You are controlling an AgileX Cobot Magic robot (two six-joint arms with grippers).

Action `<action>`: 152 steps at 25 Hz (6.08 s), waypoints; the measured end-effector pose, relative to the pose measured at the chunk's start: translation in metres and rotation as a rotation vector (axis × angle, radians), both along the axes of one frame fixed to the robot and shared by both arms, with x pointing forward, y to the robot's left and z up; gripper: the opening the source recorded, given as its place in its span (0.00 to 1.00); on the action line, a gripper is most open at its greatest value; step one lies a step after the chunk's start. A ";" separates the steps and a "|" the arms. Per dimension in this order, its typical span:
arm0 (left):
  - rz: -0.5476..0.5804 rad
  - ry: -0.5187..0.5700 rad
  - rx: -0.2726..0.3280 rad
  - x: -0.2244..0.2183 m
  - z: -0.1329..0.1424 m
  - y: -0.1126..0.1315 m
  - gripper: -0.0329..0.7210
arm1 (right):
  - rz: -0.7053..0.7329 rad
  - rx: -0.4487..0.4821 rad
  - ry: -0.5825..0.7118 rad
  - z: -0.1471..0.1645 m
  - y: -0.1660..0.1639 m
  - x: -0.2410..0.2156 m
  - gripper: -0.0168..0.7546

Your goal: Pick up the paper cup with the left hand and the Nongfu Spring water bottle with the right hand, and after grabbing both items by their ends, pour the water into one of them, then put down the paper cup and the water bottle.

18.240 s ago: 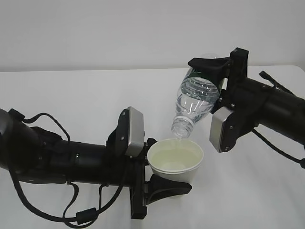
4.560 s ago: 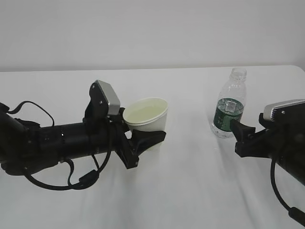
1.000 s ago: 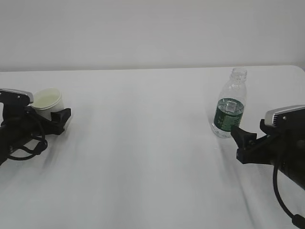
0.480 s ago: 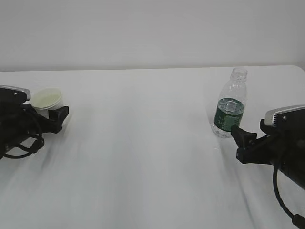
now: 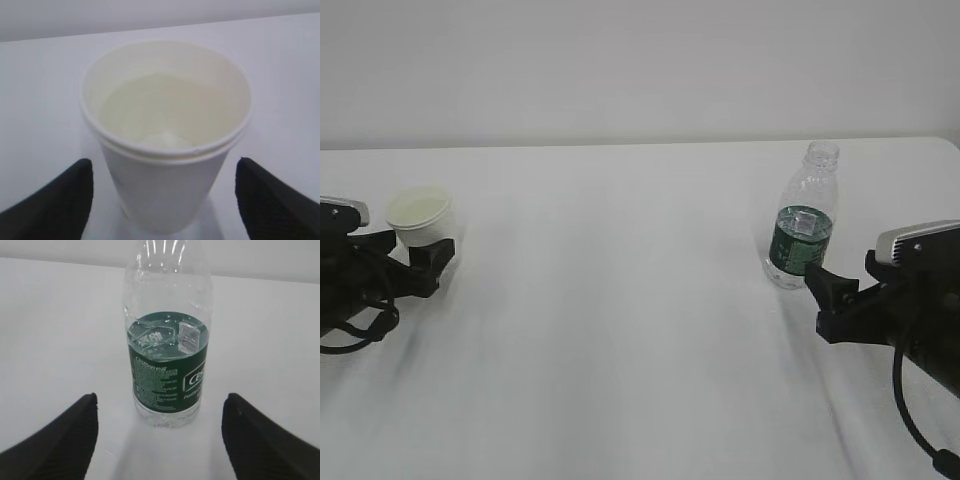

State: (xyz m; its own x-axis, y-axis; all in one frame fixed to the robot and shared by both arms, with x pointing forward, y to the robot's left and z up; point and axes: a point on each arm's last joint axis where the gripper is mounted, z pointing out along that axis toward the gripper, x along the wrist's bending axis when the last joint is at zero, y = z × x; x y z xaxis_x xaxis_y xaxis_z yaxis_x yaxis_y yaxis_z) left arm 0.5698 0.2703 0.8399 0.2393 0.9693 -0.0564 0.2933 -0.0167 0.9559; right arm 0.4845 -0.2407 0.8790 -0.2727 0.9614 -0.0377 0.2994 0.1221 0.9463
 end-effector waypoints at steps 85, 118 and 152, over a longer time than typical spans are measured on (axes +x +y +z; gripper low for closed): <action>0.191 -0.268 -0.058 -0.176 0.250 0.023 0.82 | -0.046 0.013 -0.097 0.185 -0.023 -0.084 0.77; 0.338 0.026 0.026 -0.256 0.302 0.039 0.82 | -0.049 -0.060 0.087 0.227 -0.037 -0.145 0.77; 0.304 0.299 0.052 -0.298 0.279 0.037 0.75 | -0.056 -0.117 0.310 0.212 -0.046 -0.182 0.77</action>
State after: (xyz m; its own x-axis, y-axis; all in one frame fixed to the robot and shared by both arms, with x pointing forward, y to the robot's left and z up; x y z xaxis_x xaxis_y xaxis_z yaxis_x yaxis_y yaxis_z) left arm 0.2715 0.3073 1.1191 -0.0774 0.9966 -0.0293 0.5560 0.0675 0.8285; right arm 0.3025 -0.2870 1.0910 -0.2356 0.9692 -0.0720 0.5799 0.1996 0.7898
